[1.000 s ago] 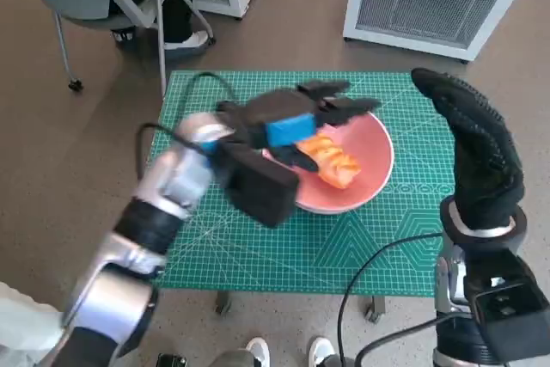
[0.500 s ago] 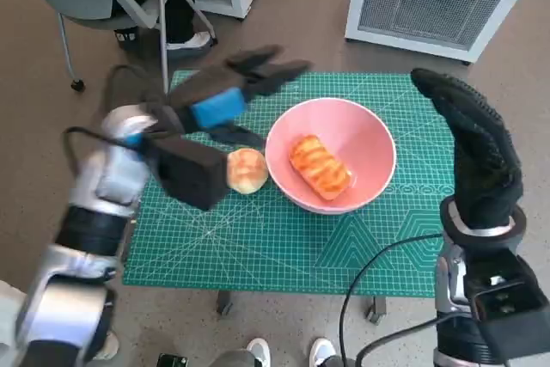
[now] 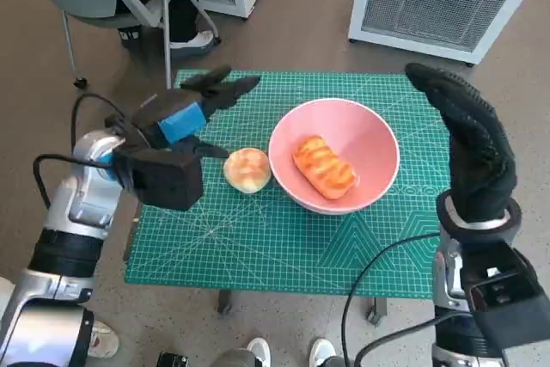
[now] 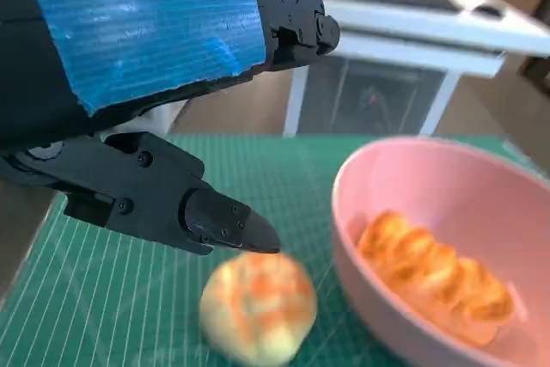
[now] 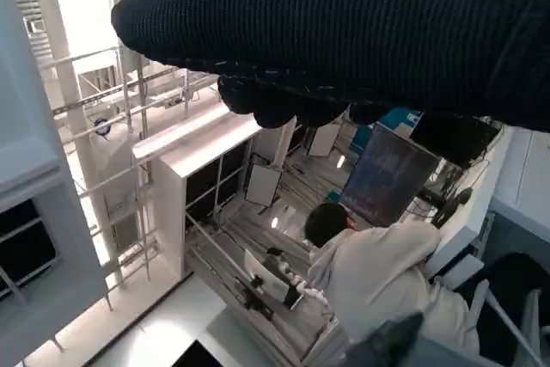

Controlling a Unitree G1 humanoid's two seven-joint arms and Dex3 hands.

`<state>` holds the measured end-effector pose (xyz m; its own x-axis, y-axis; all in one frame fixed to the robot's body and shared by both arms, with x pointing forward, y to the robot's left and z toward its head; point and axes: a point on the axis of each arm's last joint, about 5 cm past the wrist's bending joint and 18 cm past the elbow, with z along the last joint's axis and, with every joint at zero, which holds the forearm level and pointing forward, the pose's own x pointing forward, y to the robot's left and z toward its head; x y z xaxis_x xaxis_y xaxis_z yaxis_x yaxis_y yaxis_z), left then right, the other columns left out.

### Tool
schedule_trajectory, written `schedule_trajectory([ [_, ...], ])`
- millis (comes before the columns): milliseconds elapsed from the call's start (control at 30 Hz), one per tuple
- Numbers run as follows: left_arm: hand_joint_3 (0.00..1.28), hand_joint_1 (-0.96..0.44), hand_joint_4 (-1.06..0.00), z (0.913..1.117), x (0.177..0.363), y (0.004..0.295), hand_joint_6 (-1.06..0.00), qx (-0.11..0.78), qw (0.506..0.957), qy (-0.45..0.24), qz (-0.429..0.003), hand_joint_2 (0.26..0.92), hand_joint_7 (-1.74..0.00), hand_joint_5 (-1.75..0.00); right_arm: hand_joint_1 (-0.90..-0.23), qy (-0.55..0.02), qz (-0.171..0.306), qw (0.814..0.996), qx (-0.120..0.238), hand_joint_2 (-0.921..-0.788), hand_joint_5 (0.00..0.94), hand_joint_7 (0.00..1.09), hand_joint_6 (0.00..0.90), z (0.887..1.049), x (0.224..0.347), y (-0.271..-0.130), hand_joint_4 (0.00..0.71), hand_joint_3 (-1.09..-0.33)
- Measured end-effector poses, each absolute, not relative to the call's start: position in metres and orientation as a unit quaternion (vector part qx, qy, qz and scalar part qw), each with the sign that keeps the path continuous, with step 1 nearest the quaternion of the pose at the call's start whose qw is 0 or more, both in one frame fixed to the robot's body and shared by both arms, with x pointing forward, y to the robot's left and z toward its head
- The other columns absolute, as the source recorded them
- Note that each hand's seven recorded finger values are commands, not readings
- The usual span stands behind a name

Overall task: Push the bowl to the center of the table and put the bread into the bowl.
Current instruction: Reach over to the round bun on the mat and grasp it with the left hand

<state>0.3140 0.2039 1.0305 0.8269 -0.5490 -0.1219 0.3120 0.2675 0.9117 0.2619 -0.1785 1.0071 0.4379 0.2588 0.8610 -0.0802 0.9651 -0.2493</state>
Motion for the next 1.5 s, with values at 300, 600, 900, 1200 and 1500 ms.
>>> schedule_trajectory([
  [300,0.00,-0.26,-0.09,1.014,0.318,0.203,-0.21,0.545,0.787,-0.060,-0.281,0.896,0.00,0.00,-0.570,-0.515,0.114,0.844,-0.091,-0.921,0.004,0.71,-0.001,1.006,0.263,-0.179,0.313,-0.699],
  [600,0.01,-0.29,-0.09,0.989,0.322,0.196,-0.20,0.554,0.780,0.003,-0.292,0.908,0.00,0.00,-0.571,-0.516,0.122,0.843,-0.088,-0.921,0.004,0.71,-0.001,1.007,0.263,-0.180,0.313,-0.702],
  [900,0.01,-0.31,-0.09,0.969,0.329,0.186,-0.18,0.562,0.769,0.059,-0.300,0.920,0.00,0.00,-0.571,-0.516,0.128,0.842,-0.093,-0.921,0.003,0.71,-0.001,1.008,0.263,-0.182,0.313,-0.702],
  [1200,0.03,-0.34,-0.09,0.957,0.336,0.171,-0.19,0.568,0.758,0.101,-0.304,0.921,0.00,0.00,-0.567,-0.516,0.130,0.842,-0.095,-0.921,0.003,0.71,-0.001,1.008,0.263,-0.182,0.313,-0.702],
  [1500,0.05,-0.29,-0.17,0.951,0.343,0.157,-0.30,0.566,0.758,0.123,-0.300,0.921,-0.05,-0.03,-0.569,-0.516,0.131,0.842,-0.095,-0.921,0.002,0.71,-0.001,1.008,0.263,-0.182,0.312,-0.701],
])
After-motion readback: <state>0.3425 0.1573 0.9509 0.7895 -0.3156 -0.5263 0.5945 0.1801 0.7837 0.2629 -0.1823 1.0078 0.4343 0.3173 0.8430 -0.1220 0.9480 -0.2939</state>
